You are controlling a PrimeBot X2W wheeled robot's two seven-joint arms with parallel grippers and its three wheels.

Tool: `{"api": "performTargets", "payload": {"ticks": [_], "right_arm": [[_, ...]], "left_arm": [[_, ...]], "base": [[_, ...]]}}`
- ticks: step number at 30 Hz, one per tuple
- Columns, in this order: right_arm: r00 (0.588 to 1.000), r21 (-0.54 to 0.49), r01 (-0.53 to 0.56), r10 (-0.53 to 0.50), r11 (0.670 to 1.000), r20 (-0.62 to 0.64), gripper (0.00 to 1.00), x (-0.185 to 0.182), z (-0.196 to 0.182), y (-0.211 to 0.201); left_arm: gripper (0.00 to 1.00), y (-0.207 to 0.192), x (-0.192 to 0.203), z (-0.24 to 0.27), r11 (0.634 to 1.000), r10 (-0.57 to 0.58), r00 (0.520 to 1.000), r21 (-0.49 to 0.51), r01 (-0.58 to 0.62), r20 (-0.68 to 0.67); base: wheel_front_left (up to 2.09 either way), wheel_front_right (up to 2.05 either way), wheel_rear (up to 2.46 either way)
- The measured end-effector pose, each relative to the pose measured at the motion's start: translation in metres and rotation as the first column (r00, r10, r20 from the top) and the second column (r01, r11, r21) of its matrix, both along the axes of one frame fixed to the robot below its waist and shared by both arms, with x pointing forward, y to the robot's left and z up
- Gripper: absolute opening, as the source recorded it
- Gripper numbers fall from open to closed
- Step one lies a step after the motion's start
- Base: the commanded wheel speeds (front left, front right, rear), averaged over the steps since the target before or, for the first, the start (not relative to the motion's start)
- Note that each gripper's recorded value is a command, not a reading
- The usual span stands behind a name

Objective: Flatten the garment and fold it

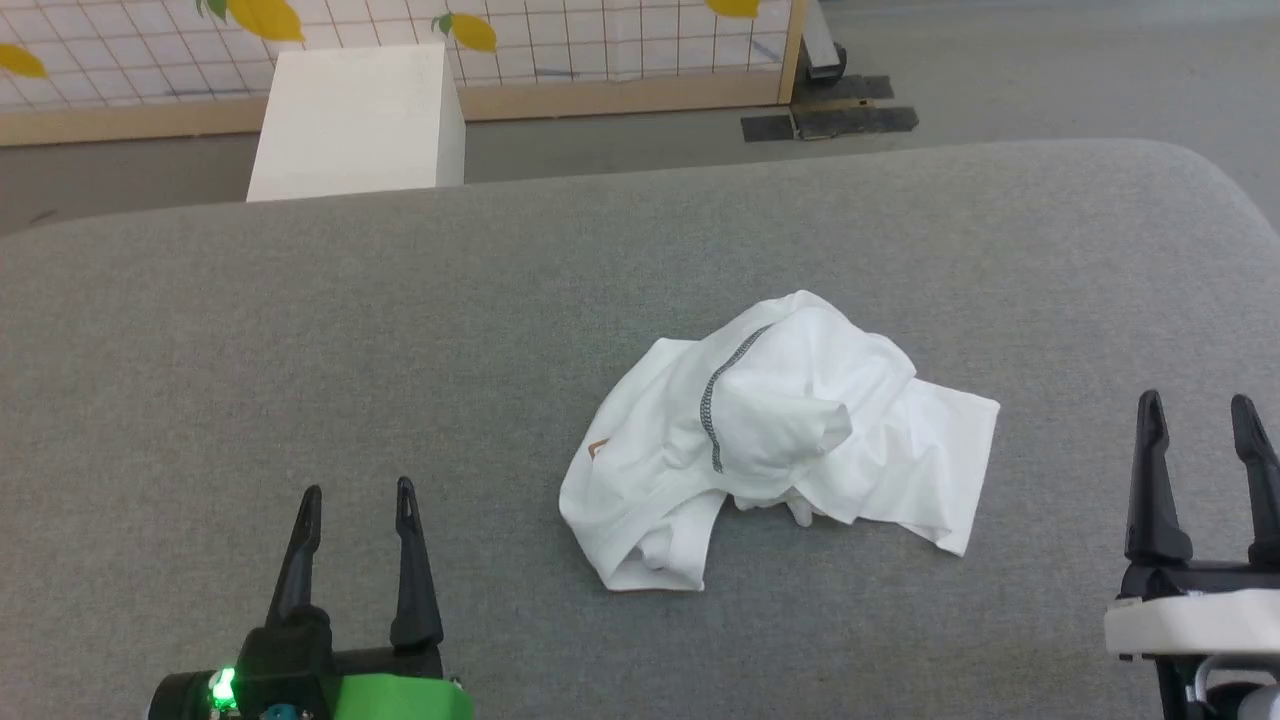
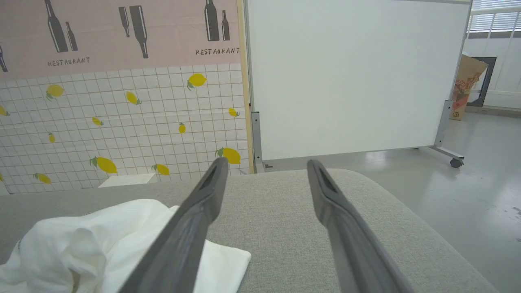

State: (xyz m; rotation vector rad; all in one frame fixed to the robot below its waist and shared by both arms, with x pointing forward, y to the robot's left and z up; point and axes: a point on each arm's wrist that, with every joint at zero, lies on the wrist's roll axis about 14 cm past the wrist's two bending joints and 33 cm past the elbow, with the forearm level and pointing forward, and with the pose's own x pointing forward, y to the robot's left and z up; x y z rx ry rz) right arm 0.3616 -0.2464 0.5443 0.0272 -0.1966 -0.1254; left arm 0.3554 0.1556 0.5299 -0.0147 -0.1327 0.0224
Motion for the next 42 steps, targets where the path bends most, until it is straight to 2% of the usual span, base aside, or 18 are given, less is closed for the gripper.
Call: {"api": "performTargets", "payload": {"ticks": [4,6,9,13,16,18,21,25,28,31,33,34,39,40,42], "right_arm": [[0.999,0.04,-0.034,0.034,0.999,-0.021,1.0,0.018,0.003,0.006],[0.996,0.028,-0.07,0.072,0.997,-0.043,1.0,0.03,0.006,0.009],[0.987,0.002,-0.12,0.119,0.993,-0.107,1.0,0.048,0.005,0.008],[0.948,0.016,-0.172,0.17,0.985,-0.27,1.0,0.072,-0.013,0.007],[0.865,0.082,-0.195,0.211,0.977,-0.456,1.0,0.08,-0.049,0.009],[0.789,0.1,-0.21,0.229,0.973,-0.571,1.0,0.081,-0.073,0.012],[0.671,0.115,-0.226,0.24,0.967,-0.702,1.0,0.077,-0.106,0.014],[0.526,0.151,-0.241,0.26,0.959,-0.81,1.0,0.071,-0.144,0.023],[0.469,0.169,-0.269,0.282,0.948,-0.837,1.0,0.072,-0.161,0.034],[0.447,0.186,-0.283,0.301,0.941,-0.842,1.0,0.076,-0.172,0.044],[0.454,0.182,-0.29,0.302,0.94,-0.838,0.06,0.08,-0.174,0.046],[0.464,0.171,-0.298,0.299,0.939,-0.834,0.0,0.084,-0.173,0.047],[0.524,0.15,-0.318,0.305,0.936,-0.795,0.0,0.094,-0.157,0.052],[0.547,0.138,-0.32,0.301,0.937,-0.781,0.0,0.098,-0.15,0.051],[0.619,0.09,-0.321,0.28,0.943,-0.734,0.0,0.114,-0.123,0.043]], "left_arm": [[1.0,-0.002,0.004,-0.005,1.0,0.001,1.0,-0.017,-0.001,-0.014],[1.0,-0.003,0.007,-0.009,1.0,0.001,1.0,-0.024,-0.002,-0.025],[1.0,-0.006,0.014,-0.012,1.0,-0.006,1.0,-0.023,0.005,-0.028],[1.0,-0.011,0.025,-0.018,0.999,-0.01,0.999,-0.033,0.009,-0.039],[1.0,-0.013,0.031,-0.027,0.999,-0.01,0.998,-0.04,0.008,-0.062],[1.0,-0.013,0.034,-0.033,0.999,-0.009,0.997,-0.041,0.006,-0.076],[1.0,-0.012,0.037,-0.041,0.999,-0.005,0.995,-0.036,0.001,-0.097],[1.0,-0.011,0.039,-0.046,1.0,-0.002,0.994,-0.016,0.0,-0.109],[1.0,-0.005,0.039,-0.05,1.0,0.014,0.993,0.0,-0.015,-0.12],[1.0,0.003,0.037,-0.054,0.999,0.041,0.99,0.014,-0.04,-0.135],[1.0,0.007,0.035,-0.056,0.998,0.057,0.988,0.017,-0.055,-0.143],[1.0,0.009,0.034,-0.057,0.998,0.065,0.987,0.017,-0.063,-0.146],[1.0,0.018,0.026,-0.054,0.996,0.093,0.985,0.022,-0.091,-0.144],[1.0,0.019,0.024,-0.053,0.995,0.095,0.985,0.022,-0.093,-0.143],[1.0,0.021,0.02,-0.05,0.995,0.096,0.986,0.019,-0.094,-0.135]], "base": [[0.0,0.0,0.0],[0.0,0.0,0.0],[0.0,0.0,0.0],[0.0,0.0,0.0],[0.0,0.0,0.0],[0.0,0.0,0.0],[0.0,0.0,0.0],[0.0,0.0,0.0],[0.0,0.0,0.0],[0.0,0.0,0.0],[0.0,0.0,0.0],[0.0,0.0,0.0],[0.0,0.0,0.0],[0.0,0.0,0.0],[0.0,0.0,0.0]]}}
